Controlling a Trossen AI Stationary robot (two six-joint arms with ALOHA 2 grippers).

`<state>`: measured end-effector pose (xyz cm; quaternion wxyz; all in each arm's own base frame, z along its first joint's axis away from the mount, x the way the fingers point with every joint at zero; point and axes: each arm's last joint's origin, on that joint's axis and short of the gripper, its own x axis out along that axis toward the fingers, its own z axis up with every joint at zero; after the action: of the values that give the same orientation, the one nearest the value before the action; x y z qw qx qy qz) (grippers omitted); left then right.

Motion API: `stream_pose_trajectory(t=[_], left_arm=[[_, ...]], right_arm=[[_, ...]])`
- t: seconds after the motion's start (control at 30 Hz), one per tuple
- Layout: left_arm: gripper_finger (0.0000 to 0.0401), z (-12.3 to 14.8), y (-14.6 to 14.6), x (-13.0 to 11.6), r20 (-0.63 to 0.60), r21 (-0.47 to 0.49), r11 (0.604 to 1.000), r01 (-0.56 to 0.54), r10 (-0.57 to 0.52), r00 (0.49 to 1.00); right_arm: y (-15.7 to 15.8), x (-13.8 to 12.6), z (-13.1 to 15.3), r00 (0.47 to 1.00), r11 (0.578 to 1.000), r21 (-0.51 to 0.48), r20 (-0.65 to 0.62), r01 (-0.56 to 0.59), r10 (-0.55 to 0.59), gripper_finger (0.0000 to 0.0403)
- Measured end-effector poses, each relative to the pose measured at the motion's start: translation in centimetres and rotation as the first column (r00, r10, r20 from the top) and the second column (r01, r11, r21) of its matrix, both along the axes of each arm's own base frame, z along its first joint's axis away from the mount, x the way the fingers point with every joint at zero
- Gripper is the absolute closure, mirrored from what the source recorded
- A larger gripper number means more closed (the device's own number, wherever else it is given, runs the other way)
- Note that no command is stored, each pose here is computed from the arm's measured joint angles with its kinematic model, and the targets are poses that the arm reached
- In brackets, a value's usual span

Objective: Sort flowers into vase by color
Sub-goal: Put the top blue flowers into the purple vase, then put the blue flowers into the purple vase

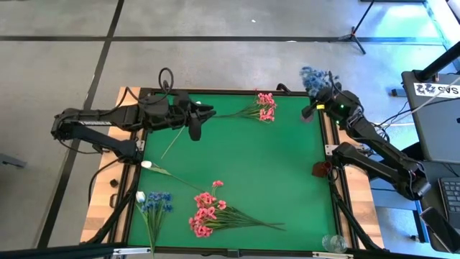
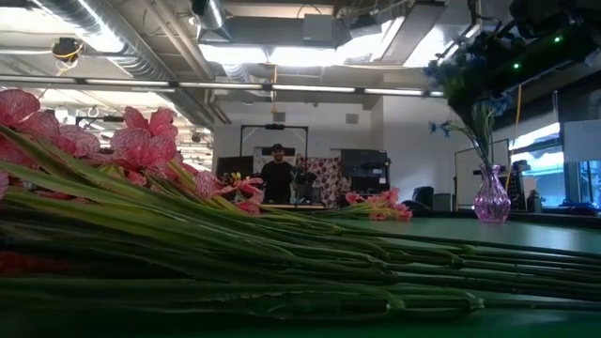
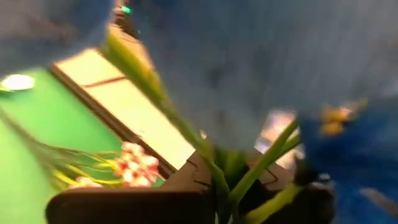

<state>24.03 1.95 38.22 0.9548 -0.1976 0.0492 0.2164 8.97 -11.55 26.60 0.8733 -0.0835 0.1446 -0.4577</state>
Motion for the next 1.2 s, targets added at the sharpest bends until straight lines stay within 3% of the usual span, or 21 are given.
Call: stream_pose_trajectory(t=[0.23, 0.53, 0.77, 1.0, 1.2], left_arm=[[0.0282, -0.1, 0.4, -0.1, -0.005, -0.017, 0.999, -0.031, 0.031, 1.0], [0.0282, -1.1, 1.0, -0.4, -0.098, -0.049, 0.998, -0.048, 0.043, 0.994], [0.0282, -1.4, 0.9, -1.4, -0.159, -0.074, 0.995, -0.067, 0.054, 0.986], [0.0282, -1.3, 0.0, -2.8, -0.188, -0.098, 0.993, -0.061, 0.042, 0.981], [0.0282, -1.6, -0.9, -3.7, -0.228, -0.154, 0.987, -0.044, 0.007, 0.974]], right_arm=[[1.1, -1.0, -0.4, 0.997, 0.992, 0.112, -0.068, 0.051, -0.044, 0.0348], [1.8, -1.7, 0.2, 0.989, 0.962, 0.245, -0.115, 0.117, -0.091, 0.0236], [2.5, -2.4, 2.0, 0.982, 0.946, 0.281, -0.14, 0.158, -0.122, 0.0174], [3.7, -3.4, 4.0, 0.978, 0.918, 0.348, -0.148, 0.191, -0.147, 0.0146], [4.5, -3.6, 4.5, 0.991, 0.876, 0.466, -0.096, 0.124, -0.089, 0.0141]])
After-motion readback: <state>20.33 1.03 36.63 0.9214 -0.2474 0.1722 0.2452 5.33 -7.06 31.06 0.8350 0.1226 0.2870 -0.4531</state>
